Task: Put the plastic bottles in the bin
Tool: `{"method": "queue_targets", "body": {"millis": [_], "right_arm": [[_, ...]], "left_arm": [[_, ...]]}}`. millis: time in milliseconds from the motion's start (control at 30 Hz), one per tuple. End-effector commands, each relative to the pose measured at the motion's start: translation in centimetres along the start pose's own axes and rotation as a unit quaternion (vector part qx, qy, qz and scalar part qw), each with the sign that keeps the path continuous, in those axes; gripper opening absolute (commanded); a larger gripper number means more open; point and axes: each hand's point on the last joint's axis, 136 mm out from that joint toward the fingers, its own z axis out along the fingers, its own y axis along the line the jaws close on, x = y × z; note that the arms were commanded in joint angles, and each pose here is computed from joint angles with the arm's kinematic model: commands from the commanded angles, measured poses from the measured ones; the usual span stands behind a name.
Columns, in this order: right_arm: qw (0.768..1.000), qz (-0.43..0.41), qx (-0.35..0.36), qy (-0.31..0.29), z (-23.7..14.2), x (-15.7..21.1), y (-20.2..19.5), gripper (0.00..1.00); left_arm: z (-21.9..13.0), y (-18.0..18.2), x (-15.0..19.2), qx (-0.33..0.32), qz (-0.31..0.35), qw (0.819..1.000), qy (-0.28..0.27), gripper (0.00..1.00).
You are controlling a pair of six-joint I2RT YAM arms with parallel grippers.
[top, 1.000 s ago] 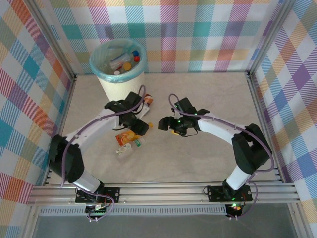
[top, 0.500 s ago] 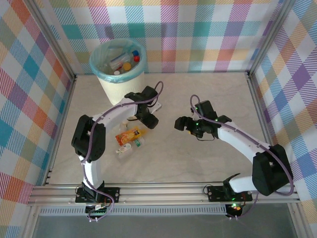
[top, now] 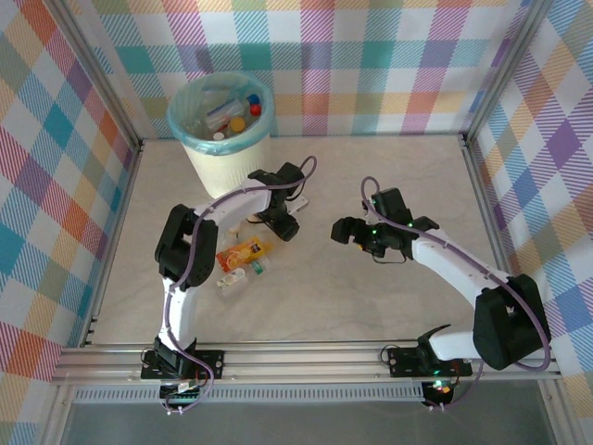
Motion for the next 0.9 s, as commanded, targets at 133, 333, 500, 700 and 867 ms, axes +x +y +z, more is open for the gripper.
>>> {"method": "queue_targets", "body": {"millis": [133, 333, 500, 700, 867], "right_arm": [[1.0, -0.006, 0.002, 0.005, -0.7, 0.6, -0.7, 0.92], [1.0, -0.005, 0.002, 0.004, -0.7, 0.4, -0.9, 0.93], [1.0, -0.006, 0.001, 0.003, -0.7, 0.1, -0.8, 0.93], [1.0, -0.008, 0.002, 0.001, -0.8, -0.1, -0.8, 0.93], [1.0, -0.005, 0.002, 0.003, -0.8, 0.0, -0.9, 0.93]], "left_arm": [[0.7, -0.7, 0.0, -0.005, 0.031, 0.999, 0.025, 0.56], [1.4, -0.9, 0.0, -0.004, 0.035, 0.999, 0.036, 0.52], [1.5, -0.8, -0.2, -0.009, 0.041, 0.998, 0.038, 0.46], [1.0, -0.5, -0.6, -0.014, 0.043, 0.998, 0.032, 0.41], [1.4, -0.8, -0.1, -0.007, 0.046, 0.998, 0.047, 0.48]]}}
